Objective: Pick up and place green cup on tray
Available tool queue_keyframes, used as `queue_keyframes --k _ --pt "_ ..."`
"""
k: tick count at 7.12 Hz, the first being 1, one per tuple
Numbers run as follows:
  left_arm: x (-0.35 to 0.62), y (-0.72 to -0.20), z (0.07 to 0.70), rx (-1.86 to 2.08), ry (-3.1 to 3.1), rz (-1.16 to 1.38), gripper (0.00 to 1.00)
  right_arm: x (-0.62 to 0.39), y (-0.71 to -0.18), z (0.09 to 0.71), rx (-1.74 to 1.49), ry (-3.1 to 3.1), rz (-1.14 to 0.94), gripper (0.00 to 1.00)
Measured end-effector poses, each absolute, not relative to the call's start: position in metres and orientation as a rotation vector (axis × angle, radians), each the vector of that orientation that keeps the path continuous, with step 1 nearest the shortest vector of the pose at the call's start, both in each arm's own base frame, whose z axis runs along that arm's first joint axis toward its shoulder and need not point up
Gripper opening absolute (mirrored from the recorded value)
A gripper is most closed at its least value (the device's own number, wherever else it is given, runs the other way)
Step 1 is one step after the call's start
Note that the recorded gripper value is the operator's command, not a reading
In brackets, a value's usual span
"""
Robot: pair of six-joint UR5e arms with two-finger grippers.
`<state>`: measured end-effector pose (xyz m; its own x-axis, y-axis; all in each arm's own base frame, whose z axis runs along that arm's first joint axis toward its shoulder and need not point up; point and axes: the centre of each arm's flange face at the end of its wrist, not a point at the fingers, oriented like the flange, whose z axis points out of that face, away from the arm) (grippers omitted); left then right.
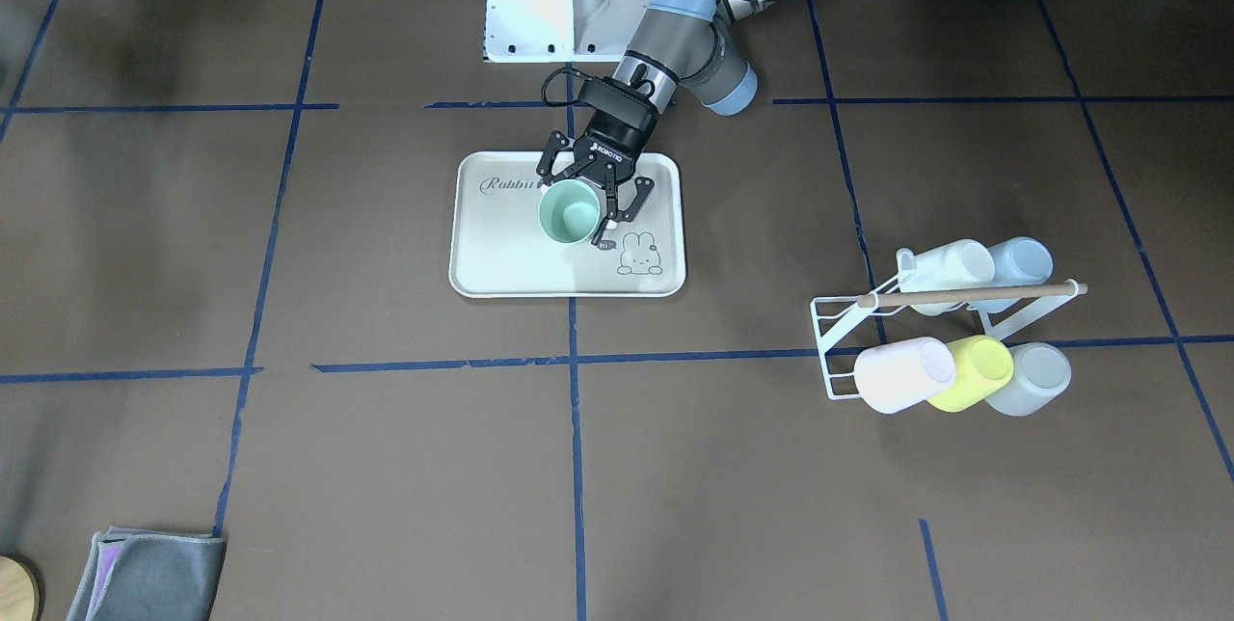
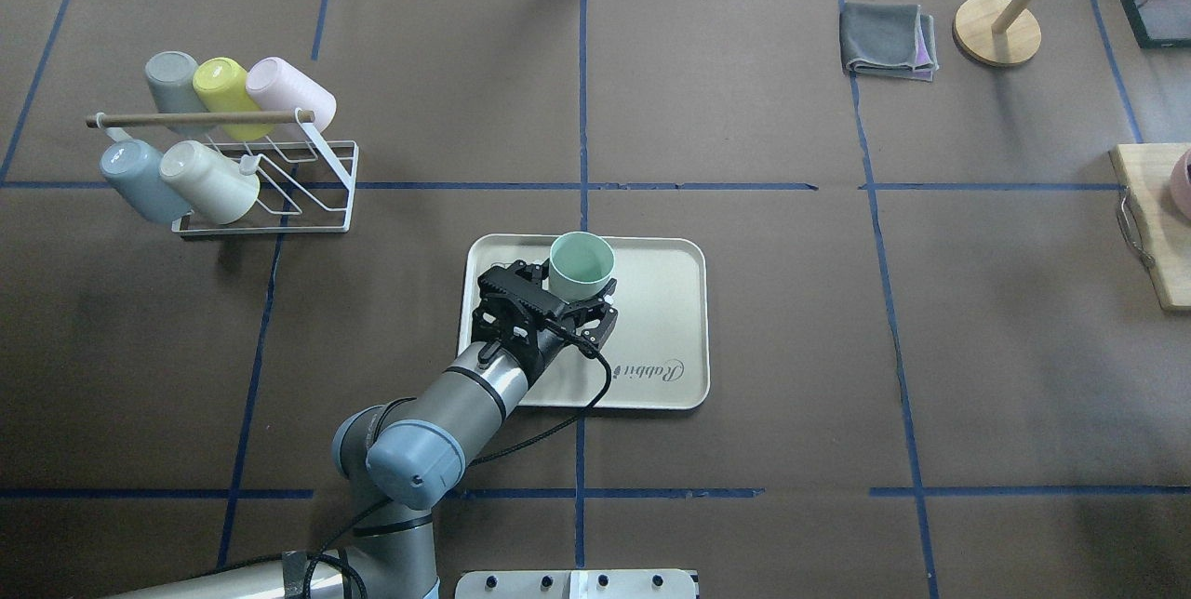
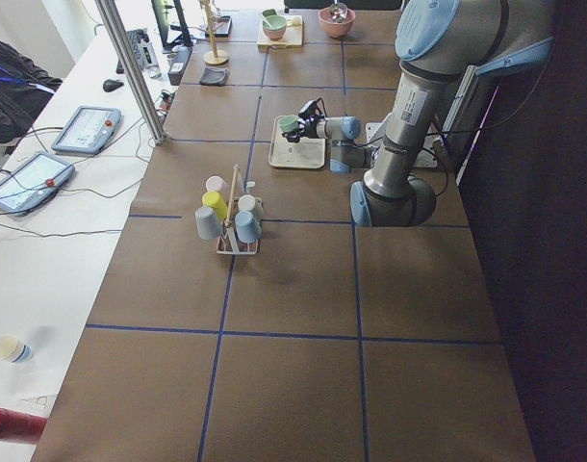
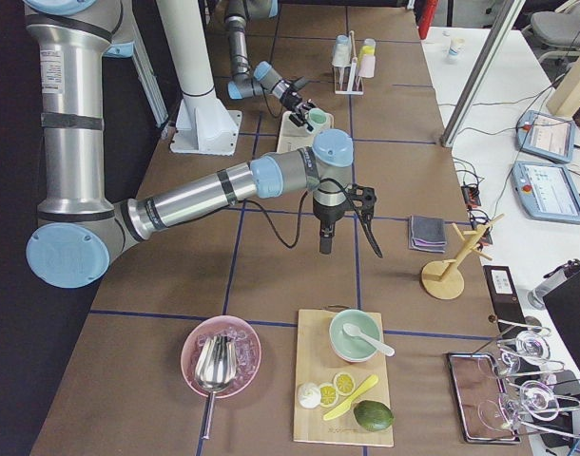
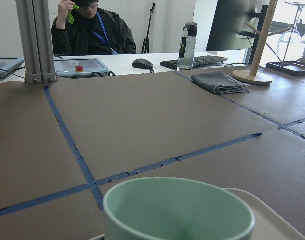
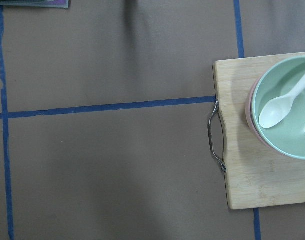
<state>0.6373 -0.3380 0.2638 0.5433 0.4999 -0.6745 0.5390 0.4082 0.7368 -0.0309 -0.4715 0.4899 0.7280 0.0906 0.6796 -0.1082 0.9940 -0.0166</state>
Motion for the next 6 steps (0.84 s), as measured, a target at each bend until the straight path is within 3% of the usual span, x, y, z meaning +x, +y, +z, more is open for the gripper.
queue_keyframes --k 6 --pt "0.625 -0.336 0.248 1.244 1.083 -0.012 0.99 -0.031 -0.472 0.490 0.024 -0.748 0.110 1.00"
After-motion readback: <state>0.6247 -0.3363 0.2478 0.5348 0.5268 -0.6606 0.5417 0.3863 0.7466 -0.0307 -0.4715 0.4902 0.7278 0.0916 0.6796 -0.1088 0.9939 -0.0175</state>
